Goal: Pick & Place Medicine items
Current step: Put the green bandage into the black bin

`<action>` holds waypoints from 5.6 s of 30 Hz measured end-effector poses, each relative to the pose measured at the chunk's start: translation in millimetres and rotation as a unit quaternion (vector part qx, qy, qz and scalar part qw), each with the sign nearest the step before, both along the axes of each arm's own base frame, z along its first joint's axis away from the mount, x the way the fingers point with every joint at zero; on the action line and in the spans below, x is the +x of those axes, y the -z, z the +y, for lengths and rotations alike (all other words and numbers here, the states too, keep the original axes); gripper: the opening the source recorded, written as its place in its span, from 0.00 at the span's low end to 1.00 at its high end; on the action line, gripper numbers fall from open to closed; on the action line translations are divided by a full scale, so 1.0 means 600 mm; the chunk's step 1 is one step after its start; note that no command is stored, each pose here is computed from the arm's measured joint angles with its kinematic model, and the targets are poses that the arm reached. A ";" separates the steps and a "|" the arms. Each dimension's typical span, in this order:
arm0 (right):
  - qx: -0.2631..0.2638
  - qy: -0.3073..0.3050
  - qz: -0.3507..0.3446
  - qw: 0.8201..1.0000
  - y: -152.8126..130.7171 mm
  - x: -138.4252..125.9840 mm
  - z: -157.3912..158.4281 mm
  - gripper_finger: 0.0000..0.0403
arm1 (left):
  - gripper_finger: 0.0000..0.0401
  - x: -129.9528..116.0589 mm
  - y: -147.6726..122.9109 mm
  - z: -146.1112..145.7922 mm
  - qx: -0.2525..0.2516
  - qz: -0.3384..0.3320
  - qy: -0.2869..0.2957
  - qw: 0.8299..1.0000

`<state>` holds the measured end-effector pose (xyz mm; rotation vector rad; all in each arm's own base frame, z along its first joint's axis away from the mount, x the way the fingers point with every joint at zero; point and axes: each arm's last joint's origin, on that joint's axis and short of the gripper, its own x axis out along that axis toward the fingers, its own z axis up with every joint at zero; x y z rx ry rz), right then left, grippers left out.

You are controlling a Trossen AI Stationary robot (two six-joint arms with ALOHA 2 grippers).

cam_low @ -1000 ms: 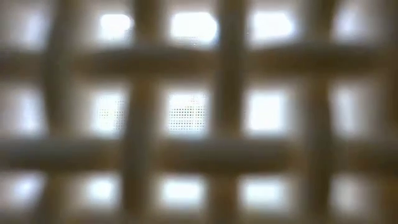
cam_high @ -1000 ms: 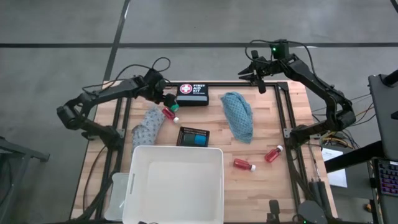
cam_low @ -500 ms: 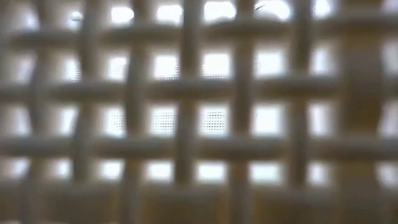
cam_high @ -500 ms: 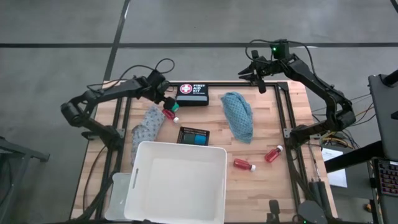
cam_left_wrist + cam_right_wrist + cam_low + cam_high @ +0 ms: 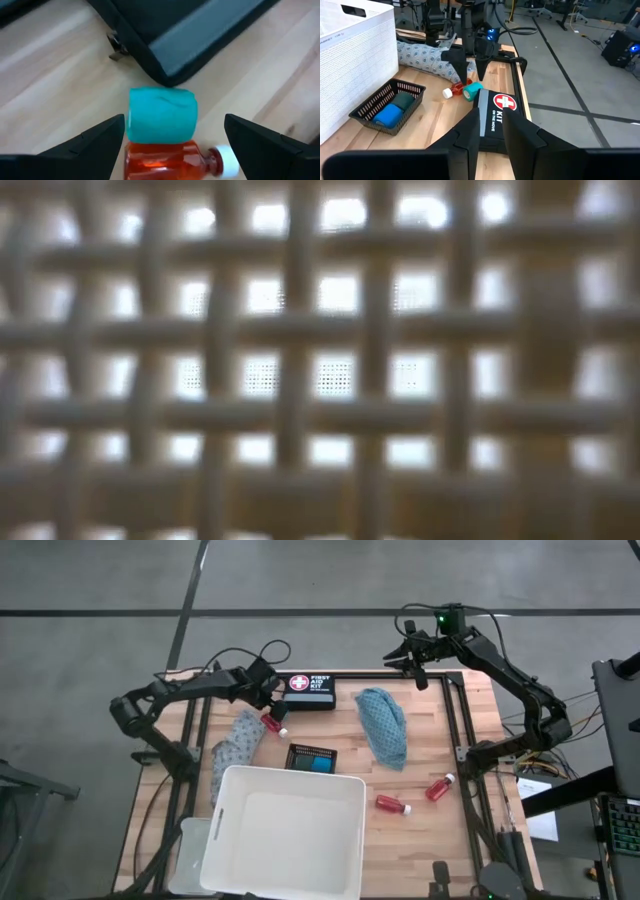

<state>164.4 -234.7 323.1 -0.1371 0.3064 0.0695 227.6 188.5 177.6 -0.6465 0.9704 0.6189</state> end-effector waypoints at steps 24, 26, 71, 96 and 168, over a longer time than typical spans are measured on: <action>0.000 0.000 0.000 1.000 0.000 0.000 0.000 0.17 | 0.86 0.012 0.026 -0.003 0.020 0.036 0.016 0.999; 0.000 0.000 0.000 1.000 0.000 0.000 0.000 0.17 | 0.86 0.011 0.027 -0.004 0.017 0.040 0.016 0.999; 0.000 0.000 0.000 1.000 0.000 0.000 0.000 0.17 | 0.36 0.004 0.013 -0.011 0.028 0.051 0.040 0.998; 0.000 0.000 0.000 1.000 0.000 0.000 0.000 0.17 | 0.14 0.004 0.014 -0.010 0.030 0.052 0.030 0.998; 0.000 0.000 0.000 1.000 0.000 0.000 0.000 0.17 | 0.01 -0.054 -0.148 -0.103 0.175 -0.093 0.349 0.916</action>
